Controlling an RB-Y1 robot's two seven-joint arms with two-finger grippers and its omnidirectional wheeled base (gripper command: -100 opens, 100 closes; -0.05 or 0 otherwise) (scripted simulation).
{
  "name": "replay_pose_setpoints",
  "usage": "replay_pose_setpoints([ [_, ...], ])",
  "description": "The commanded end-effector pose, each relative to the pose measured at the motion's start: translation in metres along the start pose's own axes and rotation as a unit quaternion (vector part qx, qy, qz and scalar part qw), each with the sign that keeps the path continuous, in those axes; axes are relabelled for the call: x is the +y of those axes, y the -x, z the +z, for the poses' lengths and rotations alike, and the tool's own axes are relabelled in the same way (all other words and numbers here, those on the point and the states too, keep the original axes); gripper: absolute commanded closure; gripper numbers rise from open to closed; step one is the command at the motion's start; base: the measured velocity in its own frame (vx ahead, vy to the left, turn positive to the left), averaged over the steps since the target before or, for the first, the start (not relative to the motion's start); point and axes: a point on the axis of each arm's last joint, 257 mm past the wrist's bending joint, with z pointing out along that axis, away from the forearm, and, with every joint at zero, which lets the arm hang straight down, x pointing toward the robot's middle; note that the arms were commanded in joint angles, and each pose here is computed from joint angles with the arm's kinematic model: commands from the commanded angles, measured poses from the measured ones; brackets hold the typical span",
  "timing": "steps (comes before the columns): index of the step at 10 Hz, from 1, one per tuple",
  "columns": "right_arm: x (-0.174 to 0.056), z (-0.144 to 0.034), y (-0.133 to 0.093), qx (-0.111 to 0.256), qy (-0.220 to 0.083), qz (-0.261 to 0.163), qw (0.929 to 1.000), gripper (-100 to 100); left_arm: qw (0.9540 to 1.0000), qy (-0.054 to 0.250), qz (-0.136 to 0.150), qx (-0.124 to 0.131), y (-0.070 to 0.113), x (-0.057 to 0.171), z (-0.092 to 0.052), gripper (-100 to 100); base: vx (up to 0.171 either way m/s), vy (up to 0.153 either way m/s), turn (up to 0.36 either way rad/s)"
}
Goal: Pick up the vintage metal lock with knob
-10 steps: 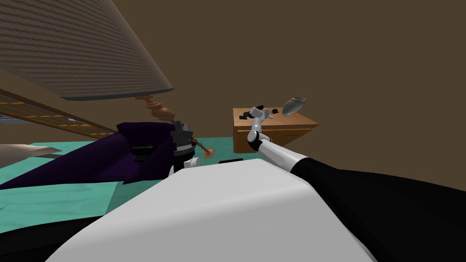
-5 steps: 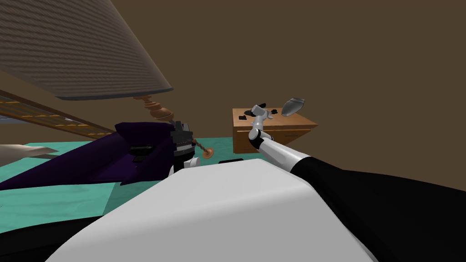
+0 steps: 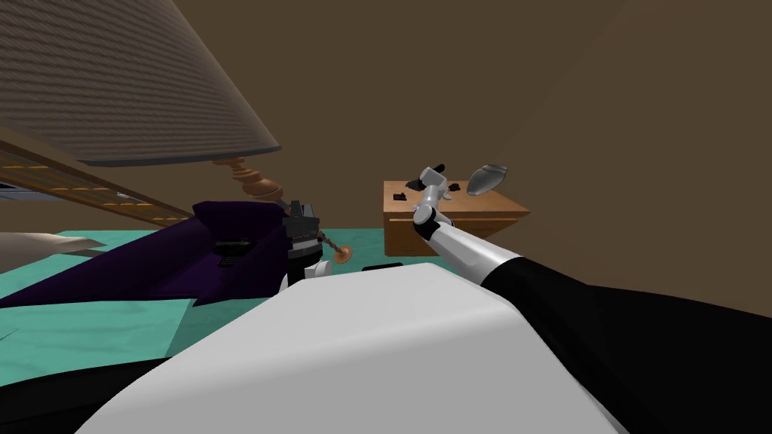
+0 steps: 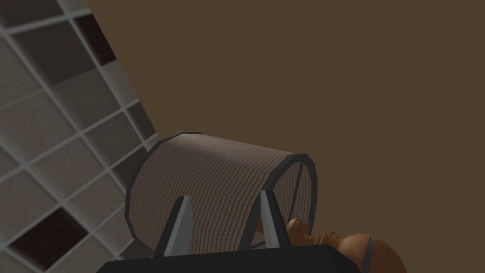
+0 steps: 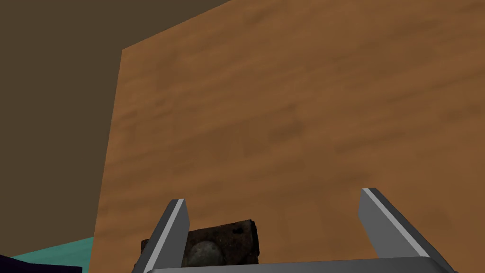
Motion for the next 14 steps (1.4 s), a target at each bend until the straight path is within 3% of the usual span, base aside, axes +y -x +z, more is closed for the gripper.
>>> replay_pose_setpoints([
  [1,0.001,-0.001,0.003,-0.018,0.001,0.017,0.9997,-100,1.0000,0.000,0.000,0.000,0.000,0.000,0.000,0,0.045,-0.087,0.079],
  [7,0.008,-0.011,0.018,-0.090,0.008,0.084,0.9924,-100,1.0000,0.000,0.000,0.000,0.000,0.000,0.000,0,0.023,-0.070,0.102],
  [14,0.030,-0.035,0.037,-0.177,0.031,0.169,0.9691,-100,1.0000,0.000,0.000,0.000,0.000,0.000,0.000,0,0.003,-0.058,0.152],
])
